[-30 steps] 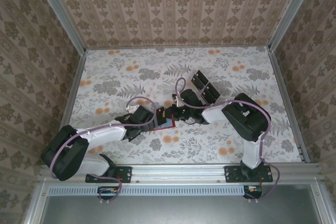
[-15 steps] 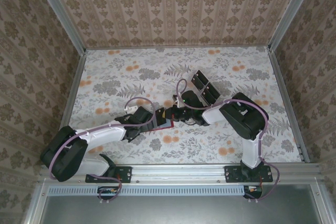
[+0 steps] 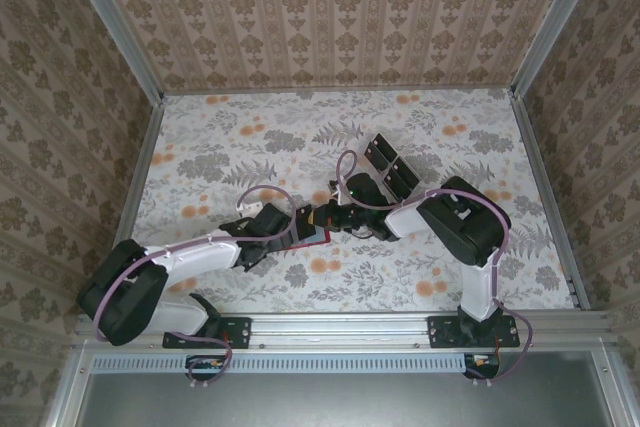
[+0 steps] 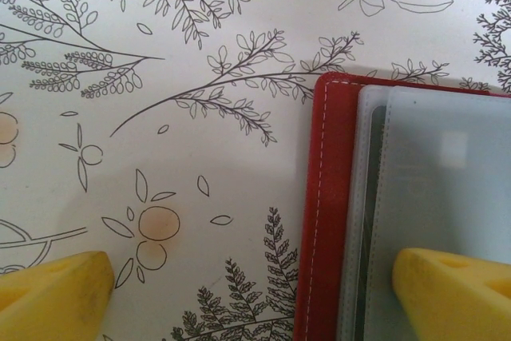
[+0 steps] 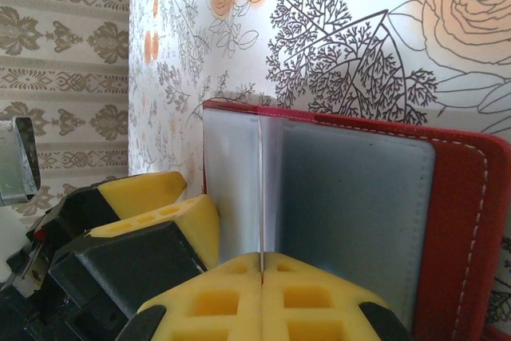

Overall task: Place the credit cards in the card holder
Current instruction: Insert the credit card into the card slot.

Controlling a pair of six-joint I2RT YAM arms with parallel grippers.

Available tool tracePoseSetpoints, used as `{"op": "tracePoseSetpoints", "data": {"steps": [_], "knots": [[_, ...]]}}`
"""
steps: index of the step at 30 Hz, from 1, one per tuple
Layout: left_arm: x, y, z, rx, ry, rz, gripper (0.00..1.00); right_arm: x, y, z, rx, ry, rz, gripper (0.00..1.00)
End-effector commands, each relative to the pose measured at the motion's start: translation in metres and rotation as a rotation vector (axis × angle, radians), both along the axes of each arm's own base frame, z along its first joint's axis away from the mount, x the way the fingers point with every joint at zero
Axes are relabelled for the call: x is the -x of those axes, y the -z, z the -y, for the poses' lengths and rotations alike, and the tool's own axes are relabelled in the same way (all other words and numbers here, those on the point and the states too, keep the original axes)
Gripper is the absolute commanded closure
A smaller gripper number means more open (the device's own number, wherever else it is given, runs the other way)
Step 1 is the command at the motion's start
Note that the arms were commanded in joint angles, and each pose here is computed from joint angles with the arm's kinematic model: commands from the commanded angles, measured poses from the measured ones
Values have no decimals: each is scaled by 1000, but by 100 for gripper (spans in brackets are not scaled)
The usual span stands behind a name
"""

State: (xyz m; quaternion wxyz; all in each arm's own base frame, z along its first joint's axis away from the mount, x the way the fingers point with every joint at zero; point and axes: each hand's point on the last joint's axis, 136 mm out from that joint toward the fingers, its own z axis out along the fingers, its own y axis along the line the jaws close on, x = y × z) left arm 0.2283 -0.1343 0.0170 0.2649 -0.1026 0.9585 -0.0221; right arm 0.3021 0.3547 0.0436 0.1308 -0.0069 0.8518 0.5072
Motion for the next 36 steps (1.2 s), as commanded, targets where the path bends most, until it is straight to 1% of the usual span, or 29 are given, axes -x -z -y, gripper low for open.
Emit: {"op": "tracePoseSetpoints", "data": {"steps": [1,16,36], "knots": [[47,38,-44,-175,-3,-199,0,1,4,-1,-21,-8,-12,100],[49,41,-43,-168,-6,-205,0,3,5,-7,-61,-12,-30,100],[50,41,-43,-171,-6,-206,0,13,17,-10,-60,-50,-67,100]]}}
